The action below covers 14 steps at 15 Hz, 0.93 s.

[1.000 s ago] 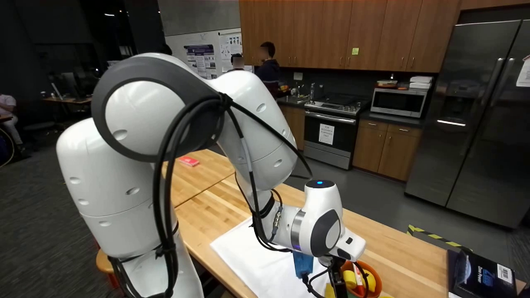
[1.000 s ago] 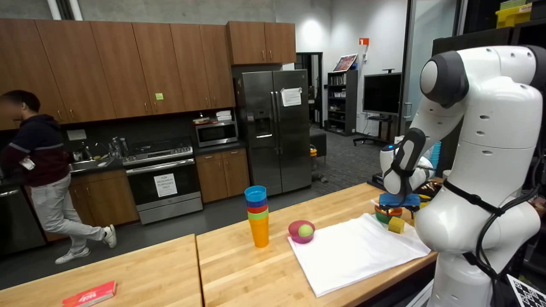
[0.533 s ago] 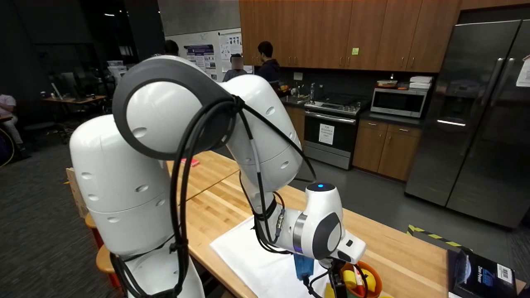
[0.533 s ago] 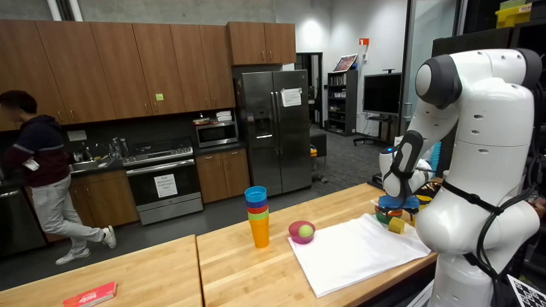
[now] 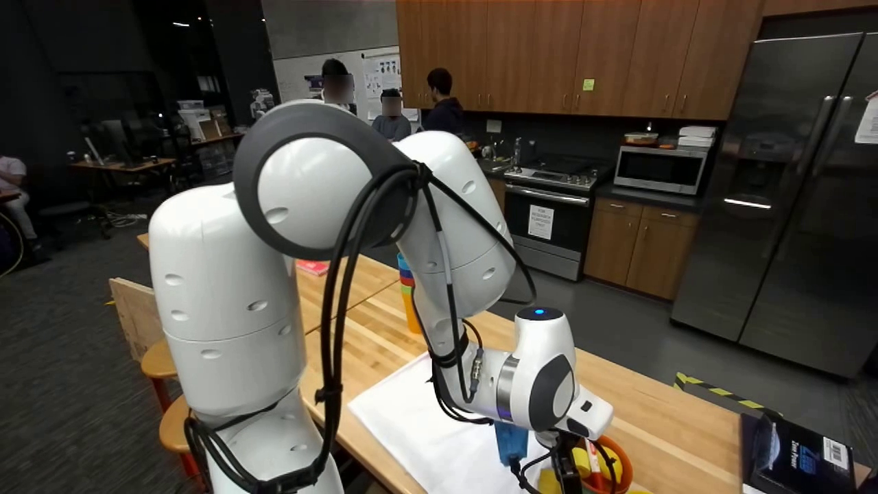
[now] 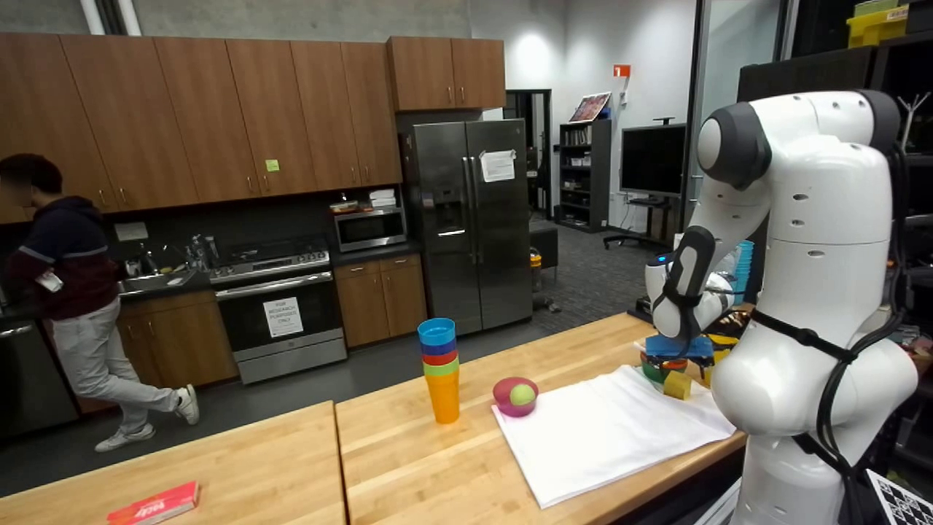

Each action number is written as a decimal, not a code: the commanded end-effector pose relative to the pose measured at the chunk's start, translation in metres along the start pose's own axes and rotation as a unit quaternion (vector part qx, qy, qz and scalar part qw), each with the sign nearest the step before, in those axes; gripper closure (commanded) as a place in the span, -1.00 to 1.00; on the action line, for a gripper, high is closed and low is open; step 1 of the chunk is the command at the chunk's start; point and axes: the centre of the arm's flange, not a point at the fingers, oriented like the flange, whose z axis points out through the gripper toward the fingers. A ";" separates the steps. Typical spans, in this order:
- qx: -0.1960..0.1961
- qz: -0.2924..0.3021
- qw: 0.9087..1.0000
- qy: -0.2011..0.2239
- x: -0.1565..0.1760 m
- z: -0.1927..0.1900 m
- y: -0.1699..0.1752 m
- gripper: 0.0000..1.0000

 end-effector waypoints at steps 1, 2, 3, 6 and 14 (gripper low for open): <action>-0.004 0.002 1.000 0.008 0.004 0.009 -0.004 -1.00; -0.005 0.001 1.000 0.008 0.004 0.009 -0.005 -1.00; -0.007 0.000 1.000 0.008 0.003 0.011 -0.006 -1.00; -0.012 -0.005 1.000 0.007 0.003 0.011 -0.011 -1.00; -0.026 -0.022 0.999 -0.004 0.003 0.010 -0.016 -0.23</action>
